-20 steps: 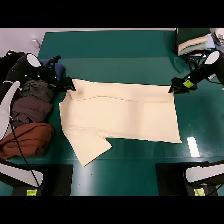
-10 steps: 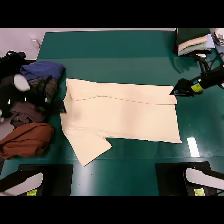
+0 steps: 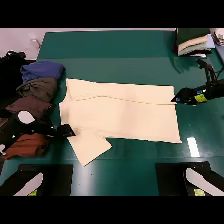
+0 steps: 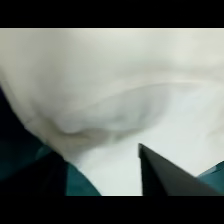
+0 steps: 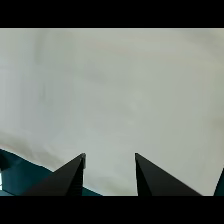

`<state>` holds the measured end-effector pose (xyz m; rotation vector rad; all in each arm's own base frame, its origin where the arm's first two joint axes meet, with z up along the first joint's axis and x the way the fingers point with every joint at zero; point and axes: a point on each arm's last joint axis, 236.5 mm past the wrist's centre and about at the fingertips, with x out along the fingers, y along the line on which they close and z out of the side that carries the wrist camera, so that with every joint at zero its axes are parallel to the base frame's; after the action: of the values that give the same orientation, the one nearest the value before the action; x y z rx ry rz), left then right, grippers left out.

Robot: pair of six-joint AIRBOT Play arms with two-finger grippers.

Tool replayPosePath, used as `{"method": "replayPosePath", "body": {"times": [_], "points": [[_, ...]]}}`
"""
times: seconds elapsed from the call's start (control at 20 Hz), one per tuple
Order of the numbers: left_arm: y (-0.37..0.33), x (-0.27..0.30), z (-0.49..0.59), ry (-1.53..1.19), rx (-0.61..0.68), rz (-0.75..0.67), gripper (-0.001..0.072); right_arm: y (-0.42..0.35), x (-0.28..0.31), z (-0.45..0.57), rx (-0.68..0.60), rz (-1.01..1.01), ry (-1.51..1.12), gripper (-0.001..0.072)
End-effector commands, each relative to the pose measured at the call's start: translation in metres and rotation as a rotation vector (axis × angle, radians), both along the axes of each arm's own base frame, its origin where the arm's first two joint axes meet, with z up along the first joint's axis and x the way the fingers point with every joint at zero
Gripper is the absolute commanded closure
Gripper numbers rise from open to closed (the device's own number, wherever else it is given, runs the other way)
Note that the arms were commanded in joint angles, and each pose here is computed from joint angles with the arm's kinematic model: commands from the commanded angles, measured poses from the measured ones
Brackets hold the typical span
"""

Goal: Fold the shirts.

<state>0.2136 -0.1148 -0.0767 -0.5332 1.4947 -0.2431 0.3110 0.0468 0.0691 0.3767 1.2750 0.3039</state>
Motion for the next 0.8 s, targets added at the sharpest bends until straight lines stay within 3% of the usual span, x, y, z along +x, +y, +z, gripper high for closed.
{"method": "replayPosePath", "body": {"times": [0.0, 0.05, 0.15, 0.25, 0.35, 0.6, 0.75], "points": [[-0.008, 0.006, -0.001, -0.038, -0.046, 0.038, 0.0497, -0.013, -0.009, 0.003, -0.013, -0.031, 0.005, 0.0348], [-0.008, 0.006, -0.001, -0.052, -0.043, 0.016, 0.0691, -0.027, -0.017, -0.004, -0.048, -0.042, 0.046, 0.0348], [-0.009, 0.008, 0.005, -0.079, -0.043, -0.005, 0.0686, -0.060, -0.051, -0.031, -0.137, -0.071, 0.182, 0.0348], [-0.009, 0.011, 0.015, -0.117, -0.045, -0.013, 0.0686, -0.082, -0.086, -0.064, -0.140, -0.147, 0.299, 0.0341], [-0.010, 0.014, 0.024, -0.149, -0.046, -0.016, 0.0685, -0.089, -0.121, -0.101, -0.068, -0.225, 0.426, 0.0218], [-0.010, 0.014, 0.025, -0.155, -0.047, -0.016, 0.0685, -0.064, -0.153, -0.157, 0.190, -0.383, 0.603, 0.0251], [-0.010, 0.014, 0.025, -0.152, -0.048, -0.018, 0.0685, -0.045, -0.142, -0.171, 0.219, -0.354, 0.601, 0.0288]]}}
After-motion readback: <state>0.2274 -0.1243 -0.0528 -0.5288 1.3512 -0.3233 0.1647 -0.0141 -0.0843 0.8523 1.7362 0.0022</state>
